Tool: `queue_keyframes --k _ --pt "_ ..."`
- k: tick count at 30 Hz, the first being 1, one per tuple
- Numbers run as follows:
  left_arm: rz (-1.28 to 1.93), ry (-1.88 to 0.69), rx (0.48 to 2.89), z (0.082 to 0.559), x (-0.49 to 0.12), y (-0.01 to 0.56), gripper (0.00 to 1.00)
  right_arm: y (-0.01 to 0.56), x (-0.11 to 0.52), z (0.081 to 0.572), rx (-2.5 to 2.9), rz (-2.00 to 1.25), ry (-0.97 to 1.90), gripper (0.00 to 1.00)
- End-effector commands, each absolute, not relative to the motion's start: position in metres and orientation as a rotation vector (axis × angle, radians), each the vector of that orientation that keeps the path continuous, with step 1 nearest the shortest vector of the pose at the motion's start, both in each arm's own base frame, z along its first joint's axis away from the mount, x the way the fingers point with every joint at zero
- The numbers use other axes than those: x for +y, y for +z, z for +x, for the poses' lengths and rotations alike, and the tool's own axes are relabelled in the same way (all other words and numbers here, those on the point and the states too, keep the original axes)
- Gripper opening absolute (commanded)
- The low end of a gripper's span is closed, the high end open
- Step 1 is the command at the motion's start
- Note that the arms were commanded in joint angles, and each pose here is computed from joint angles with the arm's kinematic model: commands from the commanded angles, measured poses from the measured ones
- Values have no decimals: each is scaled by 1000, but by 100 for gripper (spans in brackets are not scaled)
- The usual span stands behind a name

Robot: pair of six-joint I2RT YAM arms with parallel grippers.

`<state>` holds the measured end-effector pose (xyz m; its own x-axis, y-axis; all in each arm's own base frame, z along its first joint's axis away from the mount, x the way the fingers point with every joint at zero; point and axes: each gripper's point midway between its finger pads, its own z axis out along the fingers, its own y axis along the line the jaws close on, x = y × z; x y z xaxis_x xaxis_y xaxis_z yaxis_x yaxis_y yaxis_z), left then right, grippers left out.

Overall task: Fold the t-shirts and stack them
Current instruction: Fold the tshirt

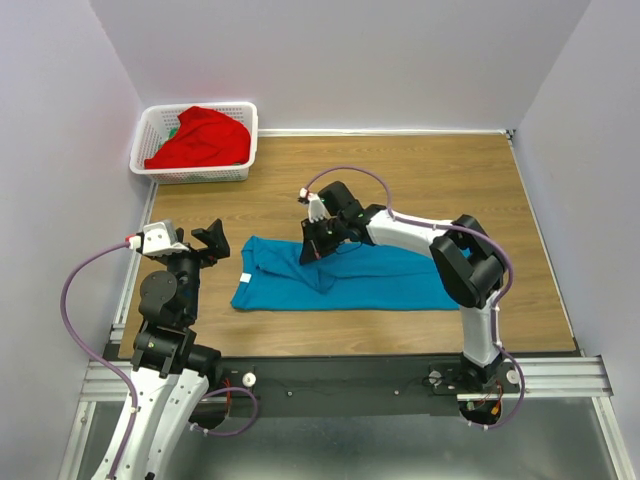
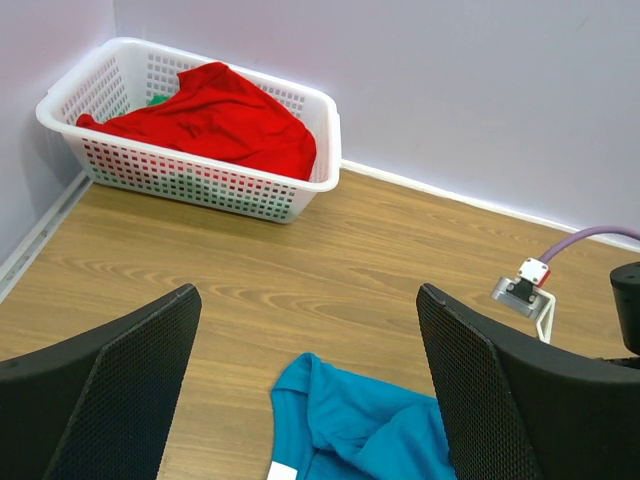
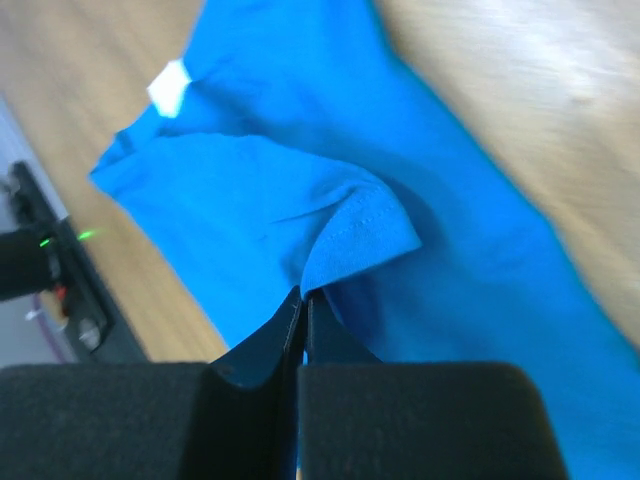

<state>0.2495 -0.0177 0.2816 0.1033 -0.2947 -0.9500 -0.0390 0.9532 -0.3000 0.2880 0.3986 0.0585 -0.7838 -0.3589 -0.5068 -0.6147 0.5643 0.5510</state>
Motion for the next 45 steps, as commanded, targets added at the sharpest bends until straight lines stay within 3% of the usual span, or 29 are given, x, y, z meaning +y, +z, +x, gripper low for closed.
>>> queue_keyframes --k 1,17,34,39,45 --pt "-268 -196 1444 250 -19 285 96 90 419 258 2375 -916 1211 7" --pt "-259 -202 1451 251 -21 283 96 77 444 159 2433 -1231 1396 11" --pt "-251 -208 1469 254 -24 279 96 50 412 152 2518 -1320 1184 10" --pt "-246 -211 1482 256 -26 276 96 58 412 150 2496 -1355 1201 30" --pt "-223 -226 1534 264 -33 265 96 72 405 156 2476 -1375 1121 42"
